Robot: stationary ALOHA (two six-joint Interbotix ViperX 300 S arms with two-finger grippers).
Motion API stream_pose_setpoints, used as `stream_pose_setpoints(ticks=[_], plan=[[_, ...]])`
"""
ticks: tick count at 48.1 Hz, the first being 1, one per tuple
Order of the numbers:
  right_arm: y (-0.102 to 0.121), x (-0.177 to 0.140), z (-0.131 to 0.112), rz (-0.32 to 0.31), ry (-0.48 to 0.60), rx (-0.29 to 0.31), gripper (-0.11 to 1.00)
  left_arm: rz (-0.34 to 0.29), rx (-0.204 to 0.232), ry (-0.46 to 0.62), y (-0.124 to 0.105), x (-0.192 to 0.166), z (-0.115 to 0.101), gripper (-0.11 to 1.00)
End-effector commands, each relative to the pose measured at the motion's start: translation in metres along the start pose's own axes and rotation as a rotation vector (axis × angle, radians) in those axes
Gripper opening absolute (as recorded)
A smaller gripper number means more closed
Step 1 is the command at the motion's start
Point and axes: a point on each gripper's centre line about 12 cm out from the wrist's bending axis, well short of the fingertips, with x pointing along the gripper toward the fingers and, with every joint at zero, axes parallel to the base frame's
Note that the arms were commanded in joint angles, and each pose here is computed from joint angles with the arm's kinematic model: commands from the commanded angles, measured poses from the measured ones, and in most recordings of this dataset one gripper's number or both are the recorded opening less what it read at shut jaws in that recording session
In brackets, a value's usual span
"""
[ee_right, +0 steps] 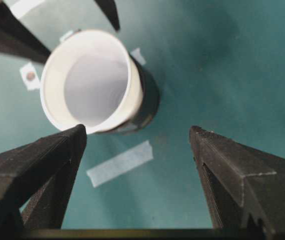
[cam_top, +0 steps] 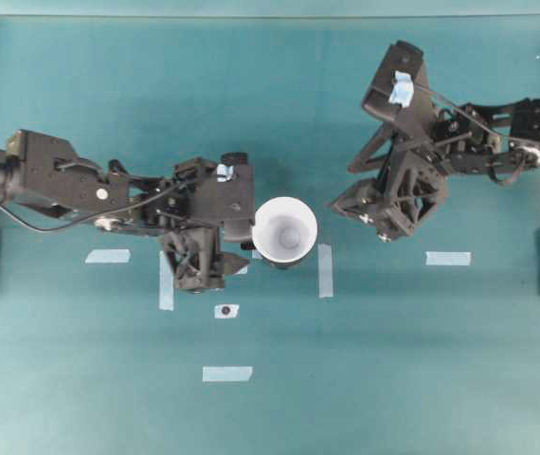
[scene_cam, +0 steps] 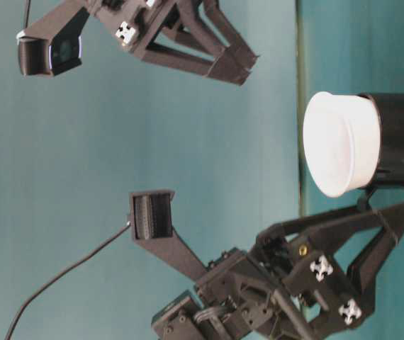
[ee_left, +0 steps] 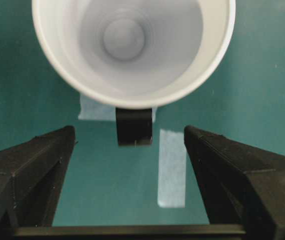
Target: Holding the cup holder with the left arm, the right arm places the cup into the cup holder.
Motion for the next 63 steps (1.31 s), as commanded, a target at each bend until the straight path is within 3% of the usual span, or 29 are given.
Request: stream_pose_setpoints(ticks=[1, 13, 47, 63], plan=[[0.007, -0.017, 0.009, 0.029, -0.07, -0.006, 0.89, -0.004, 0.002, -0.048, -0.003, -0.016, 0.014, 0.92], [0.008, -0.019, 0.005, 0.041, -0.105, -0.015, 0.89, -0.008, 0.011, -0.074, -0.005, -0.03, 0.017, 0.92], [0.01, -0.022, -0.008, 0.058, -0.156, -0.056, 0.89, -0.013, 0.014, -0.069, -0.008, -0.027, 0.016, 0.92], [0.009, -0.021, -0.009, 0.047, -0.159, -0.122, 0.89, -0.013, 0.015, -0.076, -0.008, -0.025, 0.017, 0.92]])
